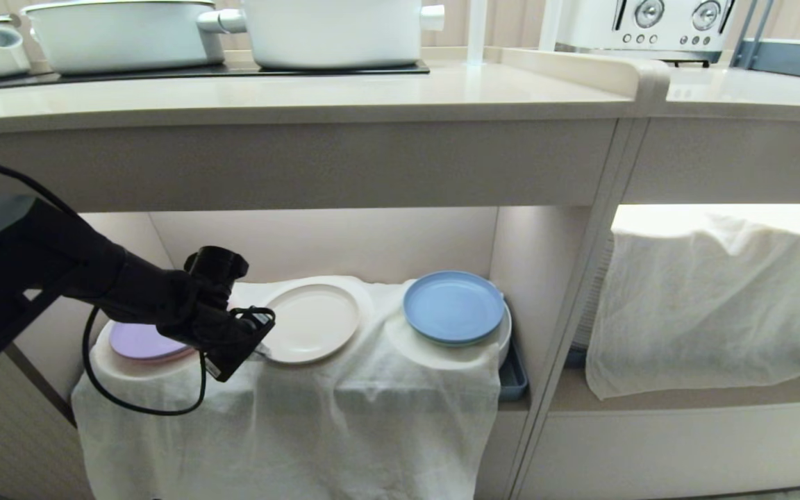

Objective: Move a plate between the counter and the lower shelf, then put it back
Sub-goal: Put the plate in the cupboard

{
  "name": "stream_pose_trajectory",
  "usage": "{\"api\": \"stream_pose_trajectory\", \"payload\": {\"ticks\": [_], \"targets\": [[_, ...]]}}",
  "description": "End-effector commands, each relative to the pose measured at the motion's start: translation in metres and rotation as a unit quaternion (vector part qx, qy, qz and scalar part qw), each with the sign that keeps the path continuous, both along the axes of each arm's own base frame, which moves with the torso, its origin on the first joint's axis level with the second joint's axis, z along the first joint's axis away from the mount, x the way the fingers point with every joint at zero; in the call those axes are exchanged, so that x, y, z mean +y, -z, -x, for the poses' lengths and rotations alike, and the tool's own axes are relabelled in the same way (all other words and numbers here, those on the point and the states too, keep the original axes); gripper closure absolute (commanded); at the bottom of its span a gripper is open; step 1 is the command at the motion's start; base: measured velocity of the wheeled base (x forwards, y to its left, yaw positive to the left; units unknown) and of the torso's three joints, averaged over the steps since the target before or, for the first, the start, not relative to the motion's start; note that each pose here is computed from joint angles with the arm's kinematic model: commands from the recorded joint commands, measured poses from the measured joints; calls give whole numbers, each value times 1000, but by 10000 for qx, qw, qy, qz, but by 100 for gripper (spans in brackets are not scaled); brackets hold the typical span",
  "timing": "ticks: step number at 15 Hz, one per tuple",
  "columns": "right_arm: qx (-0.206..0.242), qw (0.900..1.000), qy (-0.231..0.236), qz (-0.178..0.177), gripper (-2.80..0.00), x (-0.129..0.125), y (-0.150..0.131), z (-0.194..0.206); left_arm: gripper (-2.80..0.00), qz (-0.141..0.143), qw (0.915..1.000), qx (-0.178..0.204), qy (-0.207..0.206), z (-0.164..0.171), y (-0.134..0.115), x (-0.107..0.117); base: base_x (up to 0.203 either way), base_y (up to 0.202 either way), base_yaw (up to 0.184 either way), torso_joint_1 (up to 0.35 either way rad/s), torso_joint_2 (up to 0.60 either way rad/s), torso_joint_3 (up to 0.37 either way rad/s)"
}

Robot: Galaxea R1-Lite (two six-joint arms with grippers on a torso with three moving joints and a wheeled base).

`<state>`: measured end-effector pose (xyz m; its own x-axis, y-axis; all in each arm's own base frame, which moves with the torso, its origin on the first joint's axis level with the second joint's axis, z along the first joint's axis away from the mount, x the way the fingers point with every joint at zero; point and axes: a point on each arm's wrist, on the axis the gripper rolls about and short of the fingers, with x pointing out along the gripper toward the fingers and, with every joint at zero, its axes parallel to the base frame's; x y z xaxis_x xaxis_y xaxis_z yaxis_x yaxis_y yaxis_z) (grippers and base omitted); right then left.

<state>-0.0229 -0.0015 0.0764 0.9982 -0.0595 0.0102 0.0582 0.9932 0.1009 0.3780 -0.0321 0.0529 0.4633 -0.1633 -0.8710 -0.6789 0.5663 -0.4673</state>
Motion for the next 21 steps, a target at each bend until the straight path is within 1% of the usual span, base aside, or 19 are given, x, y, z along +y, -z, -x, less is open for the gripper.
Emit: {"api": "stream_pose_trajectory", "payload": {"ticks": [1,6,8,12,21], "targets": [[5,10000,1,-4,0,0,0,0,0,19,10000,7,-17,0,0,0,0,0,0,0,0,0],[5,10000,1,-4,0,0,0,0,0,23,10000,1,-24,0,0,0,0,0,0,0,0,0],[5,10000,1,-4,0,0,0,0,0,-58,10000,17,-69,-1,2,-1,0,0,0,0,0,0],[5,10000,0,-4,0,0,0,0,0,-132,9997,8,-196,-5,4,-5,0,0,0,0,0,0],[5,10000,1,-4,0,0,0,0,0,-104,9996,-33,-242,-8,3,-10,0,0,0,0,0,0]]}}
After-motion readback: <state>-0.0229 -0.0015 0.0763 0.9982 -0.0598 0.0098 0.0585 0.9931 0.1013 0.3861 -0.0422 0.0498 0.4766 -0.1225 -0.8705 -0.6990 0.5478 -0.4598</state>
